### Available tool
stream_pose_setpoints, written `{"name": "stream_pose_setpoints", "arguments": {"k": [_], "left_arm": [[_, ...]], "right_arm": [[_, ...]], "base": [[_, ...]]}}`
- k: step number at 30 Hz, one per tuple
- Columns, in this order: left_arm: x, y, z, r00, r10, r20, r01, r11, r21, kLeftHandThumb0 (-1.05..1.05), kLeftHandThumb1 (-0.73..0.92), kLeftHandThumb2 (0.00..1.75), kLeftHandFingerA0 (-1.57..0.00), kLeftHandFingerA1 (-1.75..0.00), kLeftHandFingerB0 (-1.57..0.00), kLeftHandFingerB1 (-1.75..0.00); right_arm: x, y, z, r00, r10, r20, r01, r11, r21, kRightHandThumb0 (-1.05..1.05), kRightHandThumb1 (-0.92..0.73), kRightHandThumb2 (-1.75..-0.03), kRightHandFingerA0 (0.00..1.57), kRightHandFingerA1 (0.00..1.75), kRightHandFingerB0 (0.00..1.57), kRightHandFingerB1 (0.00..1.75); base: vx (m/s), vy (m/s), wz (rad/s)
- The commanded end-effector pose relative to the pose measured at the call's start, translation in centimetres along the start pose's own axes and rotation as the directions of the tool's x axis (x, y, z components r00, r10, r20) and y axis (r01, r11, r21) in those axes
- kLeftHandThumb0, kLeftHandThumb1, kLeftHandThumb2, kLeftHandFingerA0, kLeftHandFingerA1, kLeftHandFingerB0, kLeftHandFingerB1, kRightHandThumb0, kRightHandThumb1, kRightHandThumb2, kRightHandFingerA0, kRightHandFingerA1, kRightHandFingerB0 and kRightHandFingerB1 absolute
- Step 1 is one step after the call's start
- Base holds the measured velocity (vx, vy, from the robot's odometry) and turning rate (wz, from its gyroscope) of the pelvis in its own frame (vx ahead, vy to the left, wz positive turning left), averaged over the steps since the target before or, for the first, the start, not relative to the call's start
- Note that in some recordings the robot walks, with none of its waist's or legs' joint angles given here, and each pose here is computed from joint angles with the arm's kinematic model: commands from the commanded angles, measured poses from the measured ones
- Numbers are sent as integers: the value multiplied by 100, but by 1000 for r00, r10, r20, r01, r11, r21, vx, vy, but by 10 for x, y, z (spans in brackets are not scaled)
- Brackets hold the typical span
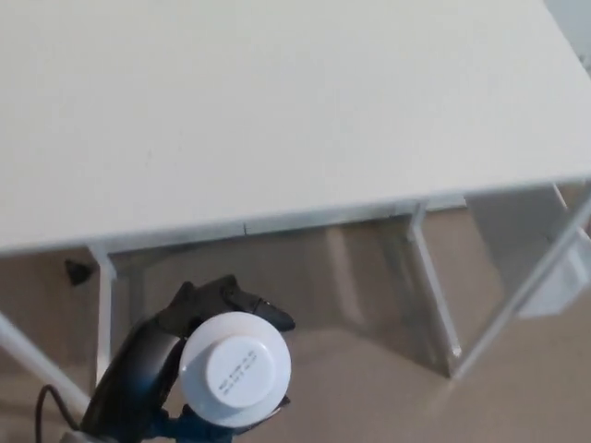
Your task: The robot picks up a bottle from a person using its left hand and walk towards the table in frontand put the bottle on the table.
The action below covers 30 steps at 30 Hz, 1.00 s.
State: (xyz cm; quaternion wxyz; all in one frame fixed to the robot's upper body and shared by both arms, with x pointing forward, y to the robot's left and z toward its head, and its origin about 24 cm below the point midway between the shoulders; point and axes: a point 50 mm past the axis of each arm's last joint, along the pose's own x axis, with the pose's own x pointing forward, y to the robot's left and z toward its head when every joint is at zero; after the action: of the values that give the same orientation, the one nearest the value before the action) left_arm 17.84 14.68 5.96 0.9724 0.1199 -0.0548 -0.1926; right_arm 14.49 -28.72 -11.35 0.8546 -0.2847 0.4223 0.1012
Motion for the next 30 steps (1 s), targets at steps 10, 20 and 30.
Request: {"name": "stream_pose_setpoints", "arguments": {"k": [10, 20, 30], "left_arm": [[1, 26, 28, 987, 95, 129, -90, 995, -46, -14, 72, 75, -107, -128, -83, -103], [4, 43, 38, 977, 139, 164, -134, 990, -38, -15, 68, 83, -108, -129, -84, -101], [28, 62, 17, 982, 180, 55, -176, 981, -79, -24, 63, 86, -111, -135, -84, -106]], "right_arm": [[-2, -3, -6, 999, -26, -22, 26, 1000, 2, -46, -70, -62, 61, 44, 50, 38], [-4, -1, -14, 996, -43, -72, 38, 997, -65, -42, -71, -62, 65, 46, 52, 39], [-8, 5, -27, 990, -7, -142, -3, 998, -70, -43, -70, -61, 64, 44, 54, 39]], "base": [[389, -107, 1], [192, 147, -7], [14, 6, 2]]}}
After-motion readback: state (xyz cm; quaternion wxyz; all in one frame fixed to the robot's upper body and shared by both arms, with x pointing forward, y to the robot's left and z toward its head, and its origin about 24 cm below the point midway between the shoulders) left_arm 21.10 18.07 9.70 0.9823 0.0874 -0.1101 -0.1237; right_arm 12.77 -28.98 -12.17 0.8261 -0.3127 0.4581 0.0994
